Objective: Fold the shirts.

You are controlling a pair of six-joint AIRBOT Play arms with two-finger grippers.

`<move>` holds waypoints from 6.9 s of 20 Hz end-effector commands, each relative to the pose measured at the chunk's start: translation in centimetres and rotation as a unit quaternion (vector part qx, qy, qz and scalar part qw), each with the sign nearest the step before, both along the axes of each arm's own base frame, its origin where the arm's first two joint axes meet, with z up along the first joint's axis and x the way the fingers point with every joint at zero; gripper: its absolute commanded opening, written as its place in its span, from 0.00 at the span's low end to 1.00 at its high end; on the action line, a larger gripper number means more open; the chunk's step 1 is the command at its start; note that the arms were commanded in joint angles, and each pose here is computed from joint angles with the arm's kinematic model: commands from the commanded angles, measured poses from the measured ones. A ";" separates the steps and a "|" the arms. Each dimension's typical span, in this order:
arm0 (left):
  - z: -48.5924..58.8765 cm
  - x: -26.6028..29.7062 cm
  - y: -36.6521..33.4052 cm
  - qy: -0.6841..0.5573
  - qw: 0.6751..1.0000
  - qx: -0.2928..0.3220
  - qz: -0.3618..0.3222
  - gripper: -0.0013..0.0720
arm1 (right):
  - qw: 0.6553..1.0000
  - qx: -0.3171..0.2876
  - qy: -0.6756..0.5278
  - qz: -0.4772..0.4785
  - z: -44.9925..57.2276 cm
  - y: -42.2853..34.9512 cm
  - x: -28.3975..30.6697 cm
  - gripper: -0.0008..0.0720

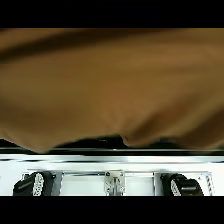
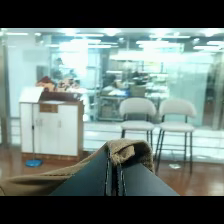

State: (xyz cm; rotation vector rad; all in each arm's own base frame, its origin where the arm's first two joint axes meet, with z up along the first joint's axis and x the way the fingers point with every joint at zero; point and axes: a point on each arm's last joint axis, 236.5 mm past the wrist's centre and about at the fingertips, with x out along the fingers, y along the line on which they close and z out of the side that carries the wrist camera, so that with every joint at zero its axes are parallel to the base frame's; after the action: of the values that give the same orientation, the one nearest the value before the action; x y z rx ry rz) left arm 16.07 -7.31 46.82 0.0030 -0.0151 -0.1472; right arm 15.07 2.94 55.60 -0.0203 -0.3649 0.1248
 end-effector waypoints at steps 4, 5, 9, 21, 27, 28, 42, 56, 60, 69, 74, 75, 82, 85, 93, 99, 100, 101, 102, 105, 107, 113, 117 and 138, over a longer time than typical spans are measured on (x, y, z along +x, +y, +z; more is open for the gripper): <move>-11.3 2.8 3.6 0.202 0.975 -0.083 0.047 0.06 | 0.994 -0.038 0.080 -0.057 -3.2 -2.1 5.9 0.08; -12.9 3.7 4.1 0.223 0.969 -0.094 0.047 0.06 | 0.990 -0.048 0.122 -0.057 -5.1 -2.1 8.8 0.08; -18.8 7.7 6.1 0.284 0.946 -0.152 0.046 0.06 | 0.952 -0.072 0.294 -0.047 -15.3 -1.9 21.0 0.08; -39.6 22.6 5.0 0.410 0.869 -0.276 0.005 0.07 | 0.794 0.177 0.567 0.132 -44.8 7.8 40.3 0.08; -48.4 26.9 0.7 0.461 0.833 -0.306 0.013 0.07 | 0.688 0.195 0.683 0.147 -54.1 10.4 37.7 0.09; -49.9 26.5 -0.3 0.483 0.820 -0.307 0.007 0.07 | 0.675 0.203 0.694 0.145 -55.1 10.7 37.5 0.09; -51.3 9.7 11.6 0.751 0.614 -0.238 0.035 0.98 | 0.621 0.133 0.768 0.088 -47.0 -5.6 23.2 0.95; -60.0 15.8 2.4 0.666 0.639 -0.383 0.023 0.65 | 0.579 0.260 0.748 0.196 -50.9 0.2 21.1 0.94; -59.0 17.2 1.2 0.651 0.658 -0.379 0.002 0.07 | 0.567 0.209 0.786 0.132 -53.5 -2.8 19.3 0.94; -51.6 19.1 1.2 0.587 0.733 -0.341 -0.050 0.07 | 0.547 0.308 0.775 0.074 -62.6 -2.7 20.3 0.94; -49.3 18.8 0.8 0.572 0.747 -0.333 -0.065 0.07 | 0.530 0.305 0.777 0.147 -65.6 2.9 21.7 0.94; -48.9 18.8 0.7 0.568 0.749 -0.334 -0.067 0.07 | 0.536 0.291 0.780 0.141 -66.4 3.5 21.9 0.94; -47.0 19.0 0.3 0.549 0.760 -0.340 -0.079 0.07 | 0.558 0.260 0.784 0.085 -68.3 2.4 22.6 0.70; -46.9 19.2 0.3 0.546 0.761 -0.343 -0.078 0.07 | 0.558 0.243 0.787 0.097 -68.3 3.6 22.4 0.27; -36.3 22.9 1.8 0.414 0.867 -0.252 -0.110 0.06 | 0.713 0.129 0.650 0.232 -51.2 6.1 28.4 0.08; 1.1 15.5 2.1 -0.038 0.995 -0.018 -0.096 0.06 | 0.967 0.003 0.191 0.168 -10.8 4.9 22.6 0.08; 6.0 12.3 2.2 -0.106 0.992 0.002 -0.074 0.06 | 0.984 -0.011 0.115 0.133 -5.5 4.1 19.0 0.08; 10.0 8.7 2.1 -0.159 0.986 0.008 -0.057 0.06 | 0.994 -0.016 0.047 0.095 -1.0 3.1 14.8 0.08; 12.6 5.5 1.7 -0.191 0.980 0.003 -0.051 0.06 | 0.998 -0.017 0.003 0.067 1.8 2.5 11.0 0.08; 15.2 -1.1 1.0 -0.225 0.974 0.010 -0.026 0.06 | 0.998 -0.026 -0.054 -0.002 5.2 1.1 1.7 0.08; 14.5 -3.0 2.6 -0.208 0.978 0.014 0.027 0.06 | 0.996 -0.046 -0.051 -0.061 4.6 -0.4 -2.2 0.08; 7.5 -2.5 4.1 -0.062 0.996 0.017 0.065 0.06 | 0.987 -0.057 -0.013 -0.147 2.2 -3.5 -6.2 0.08; 1.1 0.9 4.8 0.059 0.996 0.017 0.059 0.06 | 0.977 -0.064 0.149 -0.141 -4.5 -4.5 -0.8 0.08; -38.4 35.0 11.7 0.433 0.888 -0.151 0.045 0.06 | 0.860 0.086 0.504 -0.009 -49.0 1.1 40.6 0.08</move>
State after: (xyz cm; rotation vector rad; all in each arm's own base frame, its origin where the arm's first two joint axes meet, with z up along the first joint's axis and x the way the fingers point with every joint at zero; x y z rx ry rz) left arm 46.17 3.08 9.39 -0.3483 0.9732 -0.0801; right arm 50.06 3.55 6.70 0.1390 0.8869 0.0970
